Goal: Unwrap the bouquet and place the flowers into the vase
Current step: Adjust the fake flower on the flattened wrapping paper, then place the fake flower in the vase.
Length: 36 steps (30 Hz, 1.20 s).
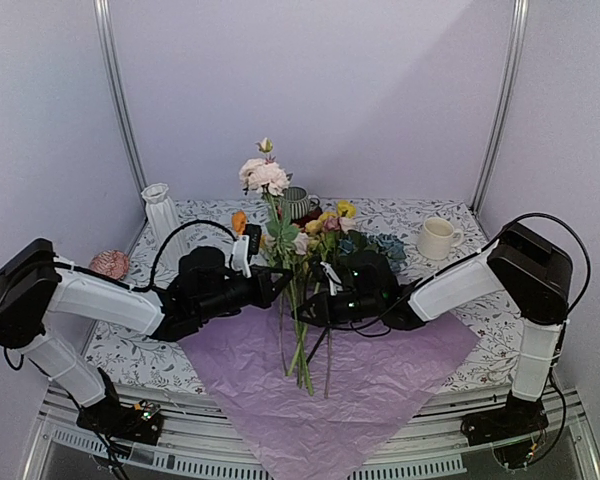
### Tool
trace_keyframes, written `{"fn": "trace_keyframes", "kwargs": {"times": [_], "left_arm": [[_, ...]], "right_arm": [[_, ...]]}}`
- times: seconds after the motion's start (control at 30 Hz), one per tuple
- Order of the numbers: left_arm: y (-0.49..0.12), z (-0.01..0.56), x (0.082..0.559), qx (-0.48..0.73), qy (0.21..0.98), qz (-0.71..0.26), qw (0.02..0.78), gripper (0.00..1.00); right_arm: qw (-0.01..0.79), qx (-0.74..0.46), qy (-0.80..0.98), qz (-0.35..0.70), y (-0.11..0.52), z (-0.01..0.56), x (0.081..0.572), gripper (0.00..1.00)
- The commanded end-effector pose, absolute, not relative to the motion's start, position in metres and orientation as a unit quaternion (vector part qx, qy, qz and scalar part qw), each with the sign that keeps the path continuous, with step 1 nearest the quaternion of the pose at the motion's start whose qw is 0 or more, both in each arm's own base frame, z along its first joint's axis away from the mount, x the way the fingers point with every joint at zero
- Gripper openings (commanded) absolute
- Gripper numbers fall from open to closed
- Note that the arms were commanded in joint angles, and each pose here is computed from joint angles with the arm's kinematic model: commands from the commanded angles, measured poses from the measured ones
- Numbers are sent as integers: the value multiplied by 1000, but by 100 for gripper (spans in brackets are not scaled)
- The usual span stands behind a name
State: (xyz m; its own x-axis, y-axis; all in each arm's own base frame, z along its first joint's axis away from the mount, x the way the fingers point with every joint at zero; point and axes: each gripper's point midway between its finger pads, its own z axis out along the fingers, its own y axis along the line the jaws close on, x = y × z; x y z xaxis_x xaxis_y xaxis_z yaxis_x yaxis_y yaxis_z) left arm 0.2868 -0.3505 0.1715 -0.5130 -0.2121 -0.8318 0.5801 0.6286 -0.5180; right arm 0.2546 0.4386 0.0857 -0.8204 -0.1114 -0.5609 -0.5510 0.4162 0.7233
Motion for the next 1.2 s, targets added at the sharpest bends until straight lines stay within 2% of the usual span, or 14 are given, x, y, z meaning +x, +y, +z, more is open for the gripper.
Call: {"fn": "trace_keyframes", "kwargs": {"times": [0.0, 0.3, 0.53, 0.8, 1.17], "left_arm": [[-357, 208, 287, 136, 735, -413, 520, 1], [-356, 253, 302, 159, 728, -337, 576, 1], [-340, 292, 300, 165, 723, -305, 597, 1], [-279, 328, 306, 133, 734, -193, 637, 2], [-160, 435, 297, 36, 677, -97, 729, 5]], "right_arm": [[201, -203, 805, 520, 441, 81, 245, 3], [188, -180, 829, 494, 420, 56, 237, 3], [209, -187, 825, 491, 416, 71, 239, 4], [310, -197, 819, 441, 391, 123, 256, 4], [461, -207, 783, 363, 341, 192, 271, 5]]}}
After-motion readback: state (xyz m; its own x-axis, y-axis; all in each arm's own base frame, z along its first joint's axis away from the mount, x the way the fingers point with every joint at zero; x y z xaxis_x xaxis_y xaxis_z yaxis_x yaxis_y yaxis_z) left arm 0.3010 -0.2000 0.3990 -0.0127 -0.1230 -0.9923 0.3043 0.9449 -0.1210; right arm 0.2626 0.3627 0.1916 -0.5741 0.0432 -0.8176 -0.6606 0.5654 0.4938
